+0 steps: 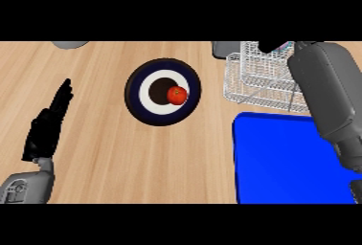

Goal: Pick the cupcake from the tray and place it in the tiered basket

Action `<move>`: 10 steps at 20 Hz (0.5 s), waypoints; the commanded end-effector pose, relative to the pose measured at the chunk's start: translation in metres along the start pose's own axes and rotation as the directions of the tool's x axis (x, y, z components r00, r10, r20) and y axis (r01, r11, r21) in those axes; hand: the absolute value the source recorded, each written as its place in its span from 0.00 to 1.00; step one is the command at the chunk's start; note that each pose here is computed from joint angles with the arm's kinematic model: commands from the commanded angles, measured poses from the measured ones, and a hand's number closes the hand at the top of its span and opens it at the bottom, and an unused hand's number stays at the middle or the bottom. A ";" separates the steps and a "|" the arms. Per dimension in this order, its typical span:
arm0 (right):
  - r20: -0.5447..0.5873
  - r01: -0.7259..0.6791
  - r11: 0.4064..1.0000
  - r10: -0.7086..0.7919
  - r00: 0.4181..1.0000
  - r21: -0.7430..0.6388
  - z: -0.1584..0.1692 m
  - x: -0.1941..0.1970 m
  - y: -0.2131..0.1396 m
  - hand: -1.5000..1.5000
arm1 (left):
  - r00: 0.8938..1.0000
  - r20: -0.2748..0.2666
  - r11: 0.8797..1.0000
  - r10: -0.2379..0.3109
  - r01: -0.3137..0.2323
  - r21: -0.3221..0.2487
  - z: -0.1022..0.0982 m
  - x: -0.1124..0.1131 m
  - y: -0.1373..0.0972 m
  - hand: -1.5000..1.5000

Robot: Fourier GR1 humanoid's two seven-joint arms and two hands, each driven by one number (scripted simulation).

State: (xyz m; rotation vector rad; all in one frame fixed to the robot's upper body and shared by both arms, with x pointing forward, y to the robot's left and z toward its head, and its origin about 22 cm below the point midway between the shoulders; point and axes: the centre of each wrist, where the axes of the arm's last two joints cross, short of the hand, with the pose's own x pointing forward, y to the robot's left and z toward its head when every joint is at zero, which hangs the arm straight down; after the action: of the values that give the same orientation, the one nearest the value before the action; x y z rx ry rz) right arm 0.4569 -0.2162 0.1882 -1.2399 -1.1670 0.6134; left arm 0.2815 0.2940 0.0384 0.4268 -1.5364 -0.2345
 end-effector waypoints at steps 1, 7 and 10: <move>-0.088 0.095 0.992 -0.087 0.992 0.089 0.000 -0.015 0.020 0.00 | 1.000 -0.002 1.000 -0.005 0.005 0.010 -0.005 0.005 0.001 0.50; -0.043 0.223 0.974 -0.224 0.974 -0.025 -0.006 -0.049 0.018 0.00 | 1.000 0.016 1.000 -0.004 0.004 -0.015 0.009 -0.003 0.008 0.50; -0.010 0.319 0.945 -0.321 0.947 -0.078 0.010 -0.022 0.013 0.00 | 1.000 0.000 1.000 -0.015 0.015 0.004 0.000 -0.002 0.005 0.50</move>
State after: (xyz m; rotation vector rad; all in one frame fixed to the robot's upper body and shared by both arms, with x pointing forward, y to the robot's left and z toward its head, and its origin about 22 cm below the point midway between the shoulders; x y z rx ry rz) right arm 0.4500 -0.2322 0.1759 -1.1116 -1.3025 0.3991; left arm 0.2785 0.2983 0.0339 0.4322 -1.5367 -0.2389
